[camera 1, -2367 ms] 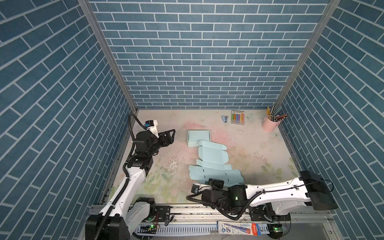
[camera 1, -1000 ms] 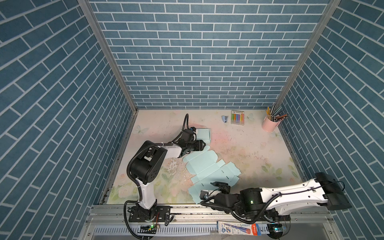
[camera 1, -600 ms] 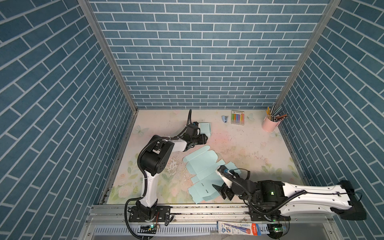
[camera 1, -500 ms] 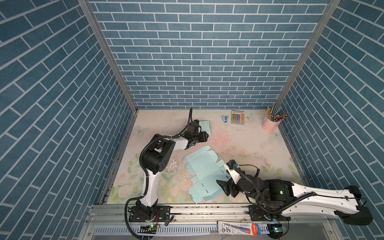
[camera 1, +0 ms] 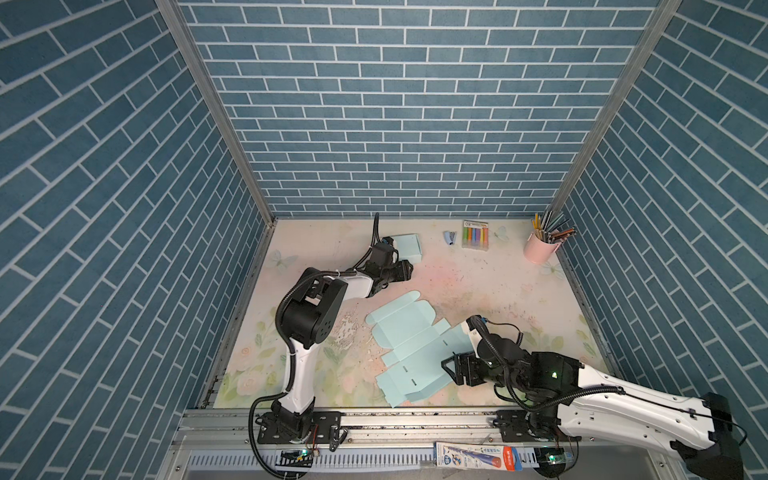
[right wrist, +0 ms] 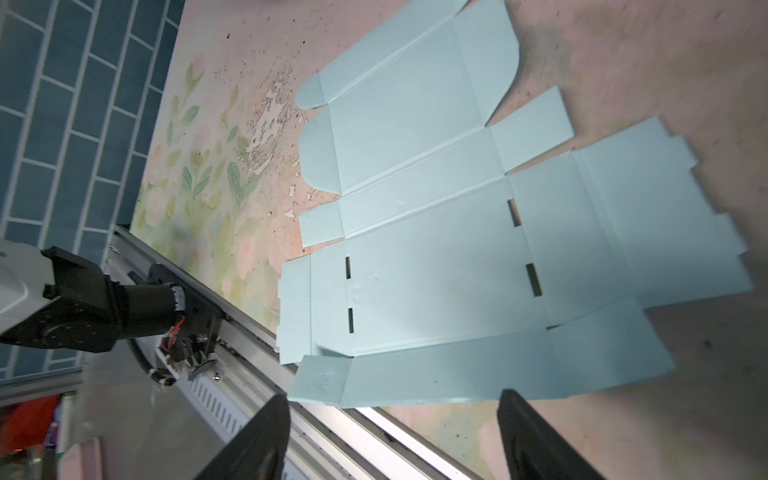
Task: Fold the paper box
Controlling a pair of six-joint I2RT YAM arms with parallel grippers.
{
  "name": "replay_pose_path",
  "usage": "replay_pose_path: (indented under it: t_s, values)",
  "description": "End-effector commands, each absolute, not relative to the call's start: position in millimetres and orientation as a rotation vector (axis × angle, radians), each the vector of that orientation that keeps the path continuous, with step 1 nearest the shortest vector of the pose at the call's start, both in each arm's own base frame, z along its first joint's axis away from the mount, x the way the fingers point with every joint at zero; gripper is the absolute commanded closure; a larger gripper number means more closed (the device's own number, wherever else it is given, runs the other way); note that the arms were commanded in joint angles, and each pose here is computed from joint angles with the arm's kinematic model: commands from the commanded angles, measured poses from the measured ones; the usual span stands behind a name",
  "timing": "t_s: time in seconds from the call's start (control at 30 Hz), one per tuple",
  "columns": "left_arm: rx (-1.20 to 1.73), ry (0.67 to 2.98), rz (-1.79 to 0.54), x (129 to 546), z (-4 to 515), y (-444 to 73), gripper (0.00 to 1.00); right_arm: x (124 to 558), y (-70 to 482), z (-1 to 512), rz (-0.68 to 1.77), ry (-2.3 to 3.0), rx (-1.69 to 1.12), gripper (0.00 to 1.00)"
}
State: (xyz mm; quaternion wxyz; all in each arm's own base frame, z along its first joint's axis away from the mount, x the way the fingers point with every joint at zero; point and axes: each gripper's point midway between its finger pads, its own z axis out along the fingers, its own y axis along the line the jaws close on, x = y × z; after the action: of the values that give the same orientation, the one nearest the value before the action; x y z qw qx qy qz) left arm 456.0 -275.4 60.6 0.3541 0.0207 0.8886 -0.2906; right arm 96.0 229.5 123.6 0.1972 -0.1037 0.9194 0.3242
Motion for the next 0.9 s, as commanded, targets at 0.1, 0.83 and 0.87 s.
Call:
replay_pose_path:
  t_s: [0.1, 0.83, 0.87]
  values:
    - [0.125, 2.134, -0.829, 404, 131, -272, 0.25, 67, 242, 101, 1.311, 2.67, 0.055, 0.26]
    - [0.235, 1.857, -0.973, 307, 218, -248, 0.19, 101, 217, 46, 1.047, 2.666, 0.233, 0.51]
    - [0.238, 1.847, -0.968, 304, 220, -245, 0.19, 104, 213, 45, 1.027, 2.663, 0.226, 0.56]
